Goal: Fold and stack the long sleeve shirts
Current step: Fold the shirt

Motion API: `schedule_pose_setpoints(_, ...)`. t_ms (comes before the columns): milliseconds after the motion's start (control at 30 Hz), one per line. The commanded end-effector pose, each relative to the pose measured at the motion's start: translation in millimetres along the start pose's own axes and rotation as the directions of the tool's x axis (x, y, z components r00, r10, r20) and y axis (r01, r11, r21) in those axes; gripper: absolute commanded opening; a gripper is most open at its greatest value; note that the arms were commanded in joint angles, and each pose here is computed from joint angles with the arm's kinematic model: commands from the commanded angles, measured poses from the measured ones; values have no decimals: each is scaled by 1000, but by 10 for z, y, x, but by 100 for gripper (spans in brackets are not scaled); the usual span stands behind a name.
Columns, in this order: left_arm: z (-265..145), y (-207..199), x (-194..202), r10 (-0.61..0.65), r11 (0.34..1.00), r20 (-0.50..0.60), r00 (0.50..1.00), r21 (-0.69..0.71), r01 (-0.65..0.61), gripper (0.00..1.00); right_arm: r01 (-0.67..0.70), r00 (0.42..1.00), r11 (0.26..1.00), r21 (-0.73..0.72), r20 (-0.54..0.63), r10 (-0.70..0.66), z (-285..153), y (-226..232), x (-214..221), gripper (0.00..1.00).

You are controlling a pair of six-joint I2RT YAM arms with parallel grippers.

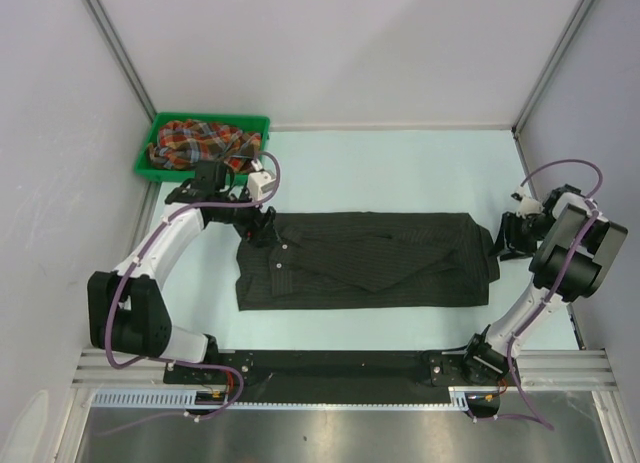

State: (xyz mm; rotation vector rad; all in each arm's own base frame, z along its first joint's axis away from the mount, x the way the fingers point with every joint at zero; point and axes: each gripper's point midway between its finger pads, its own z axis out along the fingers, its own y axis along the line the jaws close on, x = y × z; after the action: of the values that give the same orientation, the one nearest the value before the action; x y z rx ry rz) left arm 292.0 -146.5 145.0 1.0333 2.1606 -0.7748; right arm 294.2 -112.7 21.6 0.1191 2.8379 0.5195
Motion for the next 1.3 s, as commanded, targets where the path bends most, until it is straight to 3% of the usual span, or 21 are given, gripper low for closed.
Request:
schedule_pose_setpoints(0, -3, 6, -2, 91, 996, 11, 996, 4, -91, 88, -20, 1000, 995, -100, 11, 21, -147, 73, 52, 46)
schedule_pose_setpoints(200, 300, 422, -42, 191, 980, -135, 972, -22, -196, 85, -152, 988, 969, -196, -65, 142, -159, 282, 368, 47)
schedule_pose_setpoints(433, 734, 1058, -170, 208, 970, -210, 955, -79, -228, 81, -183, 976, 971, -151, -146, 161, -56, 307, 705, 50)
schedule_pose_setpoints(767, 936, 1298, -38, 209, 961, -270, 940, -123, -249, 81, -166, 969, 978, -127, -205, 138, 119, 286, 786, 45)
schedule_pose_setpoints(867, 939, 1329, 20, 211, 957, -286, 935, -134, -257, 80, -177, 971, 978, -109, -180, 156, 153, 224, 702, 30)
schedule_pose_setpoints(900, 945, 1335, 62, 209, 957, -296, 932, -135, -258, 79, -189, 970, 977, -98, -171, 170, 160, 208, 676, 19)
schedule_pose_setpoints(1000, 949, 1362, 161, 186, 959, -319, 929, -146, -242, 76, -175, 979, 983, -56, -116, 168, 162, 105, 509, 0)
schedule_pose_setpoints(1267, 864, 1360, 345, 137, 971, -345, 929, -137, -194, 56, -105, 994, 994, 39, 17, 104, 141, 24, -146, 0)
